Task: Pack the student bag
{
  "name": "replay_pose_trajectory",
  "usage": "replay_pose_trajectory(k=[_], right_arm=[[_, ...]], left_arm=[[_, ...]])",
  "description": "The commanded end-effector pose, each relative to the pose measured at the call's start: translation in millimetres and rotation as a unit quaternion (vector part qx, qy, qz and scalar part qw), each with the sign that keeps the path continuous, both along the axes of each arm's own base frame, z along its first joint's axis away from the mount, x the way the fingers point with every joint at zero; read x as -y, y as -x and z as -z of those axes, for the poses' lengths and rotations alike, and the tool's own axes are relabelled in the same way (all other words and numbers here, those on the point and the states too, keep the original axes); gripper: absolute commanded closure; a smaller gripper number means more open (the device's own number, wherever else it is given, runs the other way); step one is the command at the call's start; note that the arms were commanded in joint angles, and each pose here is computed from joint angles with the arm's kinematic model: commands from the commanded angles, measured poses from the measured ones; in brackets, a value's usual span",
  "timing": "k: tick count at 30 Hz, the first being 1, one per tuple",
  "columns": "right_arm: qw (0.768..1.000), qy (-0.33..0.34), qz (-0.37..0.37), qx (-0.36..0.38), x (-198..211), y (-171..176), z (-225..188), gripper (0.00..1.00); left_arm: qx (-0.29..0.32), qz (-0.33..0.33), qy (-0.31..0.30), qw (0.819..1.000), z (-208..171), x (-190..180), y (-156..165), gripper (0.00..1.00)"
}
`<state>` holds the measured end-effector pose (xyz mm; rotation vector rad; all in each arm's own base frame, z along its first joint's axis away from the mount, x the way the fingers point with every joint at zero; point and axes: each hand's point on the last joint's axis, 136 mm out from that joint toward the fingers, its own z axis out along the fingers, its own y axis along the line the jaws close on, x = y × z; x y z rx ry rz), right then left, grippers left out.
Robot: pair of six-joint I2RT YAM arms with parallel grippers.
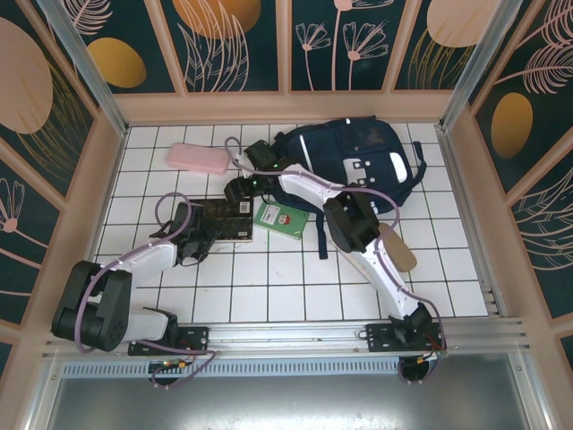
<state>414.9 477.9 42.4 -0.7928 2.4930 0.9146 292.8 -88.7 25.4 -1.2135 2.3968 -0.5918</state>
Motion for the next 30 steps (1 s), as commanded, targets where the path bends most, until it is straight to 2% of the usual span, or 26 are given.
replay_pose_trajectory(k=[1,8,11,16,22,26,30], right_arm=[[0.999,0.022,-0.023,-0.013,0,17,15,0.3],[0.998,0.002,-0.042,-0.044,4,51,0,0.4],[0.997,-0.018,-0.047,-0.059,3,62,-14,0.47],[0.995,-0.041,-0.05,-0.081,3,74,-27,0.48],[0.996,-0.034,-0.031,-0.082,6,65,-15,0.47],[0.996,-0.024,-0.029,-0.08,6,58,-1,0.47],[0.995,-0.019,-0.037,-0.091,5,61,11,0.47]], left_arm=[[0.006,0.019,-0.024,1.0,4,-8,-13,0.3],[0.013,0.053,-0.075,0.996,-3,-21,-45,0.31],[0.014,0.071,-0.094,0.993,-3,-22,-60,0.31],[0.011,0.094,-0.116,0.989,-6,-22,-75,0.32],[0.013,0.104,-0.086,0.991,-11,-14,-58,0.33],[0.002,0.104,-0.054,0.993,-3,-8,-39,0.36],[-0.015,0.098,-0.049,0.994,9,-10,-24,0.41]])
